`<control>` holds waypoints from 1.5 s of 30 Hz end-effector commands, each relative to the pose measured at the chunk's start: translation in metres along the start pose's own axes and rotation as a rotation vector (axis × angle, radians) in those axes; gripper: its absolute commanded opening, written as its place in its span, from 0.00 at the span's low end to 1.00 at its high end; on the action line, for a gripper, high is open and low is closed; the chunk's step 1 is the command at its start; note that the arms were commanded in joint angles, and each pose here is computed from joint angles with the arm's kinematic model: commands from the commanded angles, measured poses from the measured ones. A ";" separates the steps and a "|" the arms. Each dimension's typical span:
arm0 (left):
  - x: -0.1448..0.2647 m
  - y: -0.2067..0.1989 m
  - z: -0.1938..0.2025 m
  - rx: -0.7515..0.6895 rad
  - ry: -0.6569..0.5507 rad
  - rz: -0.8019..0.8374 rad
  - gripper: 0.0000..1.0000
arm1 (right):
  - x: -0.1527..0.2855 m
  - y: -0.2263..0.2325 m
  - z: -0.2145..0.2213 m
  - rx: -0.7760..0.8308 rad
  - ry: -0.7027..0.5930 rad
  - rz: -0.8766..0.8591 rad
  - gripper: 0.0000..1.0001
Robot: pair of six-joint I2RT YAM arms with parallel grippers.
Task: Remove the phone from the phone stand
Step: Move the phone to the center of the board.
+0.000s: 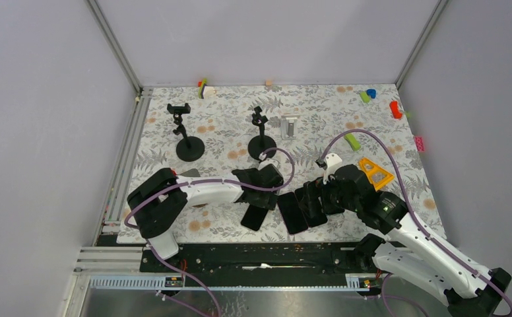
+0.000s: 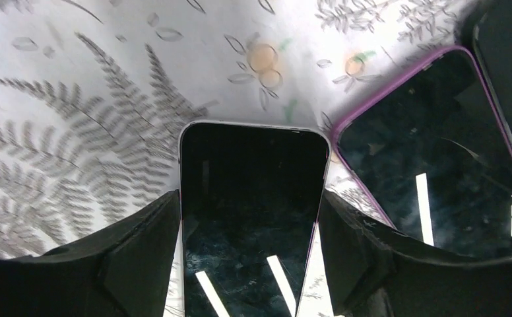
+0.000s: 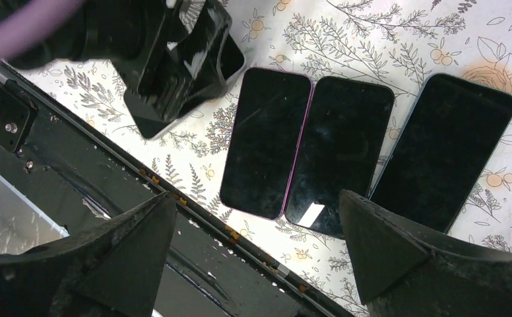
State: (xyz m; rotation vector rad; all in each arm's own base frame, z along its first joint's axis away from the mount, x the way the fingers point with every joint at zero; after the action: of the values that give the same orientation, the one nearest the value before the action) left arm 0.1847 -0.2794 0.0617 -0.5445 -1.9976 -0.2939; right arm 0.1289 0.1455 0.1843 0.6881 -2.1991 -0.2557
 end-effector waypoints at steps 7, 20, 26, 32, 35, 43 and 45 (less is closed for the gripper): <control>0.000 -0.026 0.069 0.212 0.301 -0.073 0.39 | 0.004 0.002 -0.007 -0.034 -0.016 0.014 0.98; -0.008 -0.034 0.061 0.219 0.311 -0.056 0.66 | 0.008 -0.003 -0.002 -0.024 -0.004 0.035 0.98; 0.015 -0.022 0.046 0.192 0.253 -0.084 0.85 | 0.008 -0.009 -0.005 -0.040 -0.029 0.085 0.98; 0.041 -0.010 0.026 0.176 0.199 -0.105 0.92 | 0.004 -0.006 -0.010 -0.100 0.008 0.133 0.98; 0.058 0.001 0.011 0.157 0.137 -0.098 0.93 | 0.003 -0.003 -0.008 -0.129 0.067 0.136 0.98; 0.126 0.021 -0.063 -0.056 -0.137 -0.083 0.96 | -0.014 0.012 -0.021 -0.238 0.234 0.142 0.98; 0.143 0.026 -0.077 -0.088 -0.193 -0.037 0.98 | -0.022 0.016 -0.021 -0.404 0.268 0.030 0.98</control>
State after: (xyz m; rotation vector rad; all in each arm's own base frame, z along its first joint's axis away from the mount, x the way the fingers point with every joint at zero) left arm 0.1805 -0.2625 0.1651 -0.4763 -2.0367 -0.3045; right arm 0.1483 0.1611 0.1830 0.3992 -1.9701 -0.2761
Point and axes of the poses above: each gripper's point midway between its finger pads, its own x axis back along the fingers, its own y axis along the line the jaws close on, z = x × y, the point moved 5 cm from there along x, back along the fingers, and after that the axes turned 10 degrees about -x, right-handed, at the moved point
